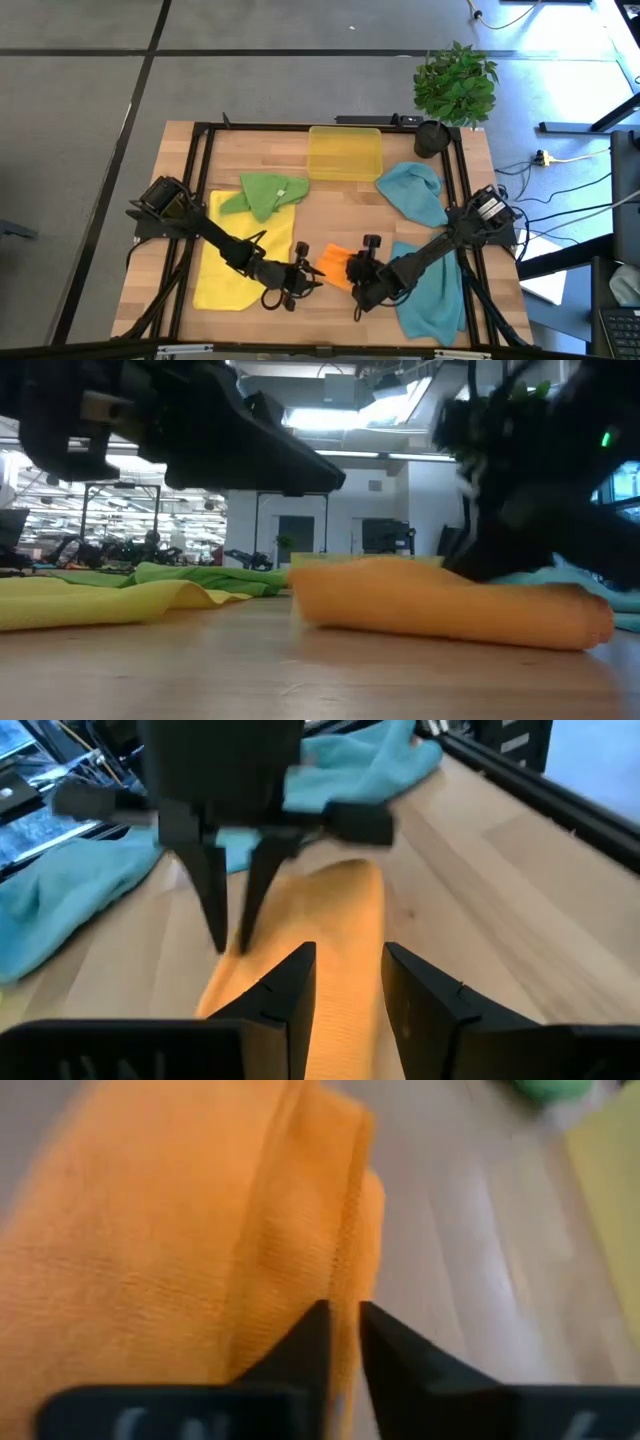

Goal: Fold microfiber towels
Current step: Put the folded orange microfiber cloth into the yellow bin

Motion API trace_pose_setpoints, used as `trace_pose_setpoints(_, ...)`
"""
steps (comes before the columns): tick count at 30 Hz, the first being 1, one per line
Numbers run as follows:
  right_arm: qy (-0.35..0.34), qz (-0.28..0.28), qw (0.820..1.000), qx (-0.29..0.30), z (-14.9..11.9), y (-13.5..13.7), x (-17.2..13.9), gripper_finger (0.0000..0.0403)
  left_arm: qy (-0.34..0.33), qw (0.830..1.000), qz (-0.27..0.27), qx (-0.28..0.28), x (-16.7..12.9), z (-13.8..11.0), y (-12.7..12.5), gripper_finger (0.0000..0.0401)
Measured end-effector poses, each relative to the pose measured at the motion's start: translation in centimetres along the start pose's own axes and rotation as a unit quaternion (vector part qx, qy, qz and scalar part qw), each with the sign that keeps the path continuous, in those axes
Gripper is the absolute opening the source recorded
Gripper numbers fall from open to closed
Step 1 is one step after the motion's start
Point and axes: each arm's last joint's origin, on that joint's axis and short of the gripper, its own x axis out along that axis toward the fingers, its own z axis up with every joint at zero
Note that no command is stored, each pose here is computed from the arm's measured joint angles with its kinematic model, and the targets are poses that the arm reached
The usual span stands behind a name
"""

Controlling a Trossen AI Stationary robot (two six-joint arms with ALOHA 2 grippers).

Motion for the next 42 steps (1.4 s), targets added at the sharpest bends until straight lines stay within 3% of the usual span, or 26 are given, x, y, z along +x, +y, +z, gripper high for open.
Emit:
trace_pose_setpoints(3,0.017,0.002,1.0,0.008,-1.3,-0.6,1.2,0.0008,0.006,1.0,-0.001,0.005,0.1,-0.2,0.0,0.0108)
trace_pose_setpoints(11,-0.008,0.024,0.999,0.032,-2.2,-1.1,2.6,0.002,0.001,1.0,-0.011,0.002,0.3,-0.2,0.4,0.0108)
trace_pose_setpoints(21,0.013,0.065,0.997,0.039,-1.6,-1.9,3.6,0.0012,0.031,0.994,-0.004,0.105,0.5,0.0,0.4,0.0108)
trace_pose_setpoints(28,0.027,0.093,0.993,0.062,-1.0,-2.8,4.4,0.0006,0.128,0.978,-0.013,0.167,3.2,1.8,-0.9,0.011)
trace_pose_setpoints(35,0.032,0.116,0.99,0.074,-0.6,-3.2,4.8,0.0011,0.19,0.965,0.0,0.179,5.3,1.5,-1.2,0.0162)
trace_pose_setpoints(42,0.027,0.134,0.988,0.075,-0.3,-3.2,4.8,0.0006,0.236,0.95,0.033,0.203,4.8,1.0,-1.4,0.0217)
